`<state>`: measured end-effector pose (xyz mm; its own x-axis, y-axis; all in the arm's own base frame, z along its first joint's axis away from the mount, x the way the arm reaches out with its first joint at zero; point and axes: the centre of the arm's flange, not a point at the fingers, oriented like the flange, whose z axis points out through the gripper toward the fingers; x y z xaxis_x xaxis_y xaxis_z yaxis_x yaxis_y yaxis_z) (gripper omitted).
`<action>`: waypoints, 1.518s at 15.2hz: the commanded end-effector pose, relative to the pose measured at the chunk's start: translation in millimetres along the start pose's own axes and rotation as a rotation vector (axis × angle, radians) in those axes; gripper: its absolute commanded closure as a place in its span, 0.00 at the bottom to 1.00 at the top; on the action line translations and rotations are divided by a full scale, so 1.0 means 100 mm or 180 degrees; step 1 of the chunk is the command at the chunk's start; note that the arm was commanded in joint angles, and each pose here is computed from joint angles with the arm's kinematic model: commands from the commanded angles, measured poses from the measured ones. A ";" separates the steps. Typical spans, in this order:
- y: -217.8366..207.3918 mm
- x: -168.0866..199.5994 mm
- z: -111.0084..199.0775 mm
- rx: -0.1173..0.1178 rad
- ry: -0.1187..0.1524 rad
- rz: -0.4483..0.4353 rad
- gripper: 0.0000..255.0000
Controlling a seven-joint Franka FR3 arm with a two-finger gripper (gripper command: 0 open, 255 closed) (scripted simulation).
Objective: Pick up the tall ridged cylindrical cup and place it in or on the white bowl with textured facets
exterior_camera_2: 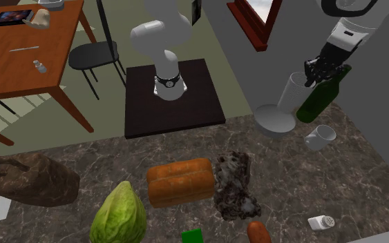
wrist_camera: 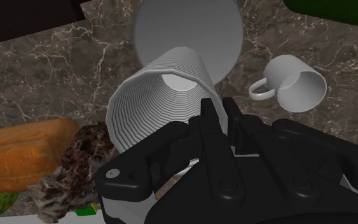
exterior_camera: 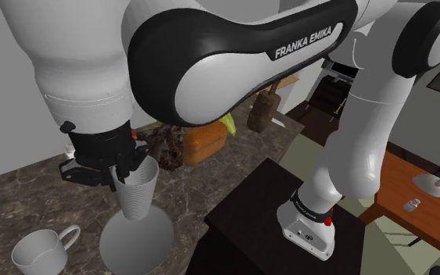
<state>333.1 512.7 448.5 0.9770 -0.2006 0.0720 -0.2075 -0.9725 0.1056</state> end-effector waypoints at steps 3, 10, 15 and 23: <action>-0.02 -0.02 0.21 0.0002 0.0000 0.0000 1.00; -0.06 -0.04 0.57 0.0002 0.0000 0.0000 1.00; -0.09 -0.06 0.83 0.0002 0.0000 0.0000 1.00; -0.09 -0.06 0.83 0.0002 0.0000 0.0000 0.00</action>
<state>333.0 512.5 365.1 0.9770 -0.2006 0.0721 -0.2075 -0.9726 0.1050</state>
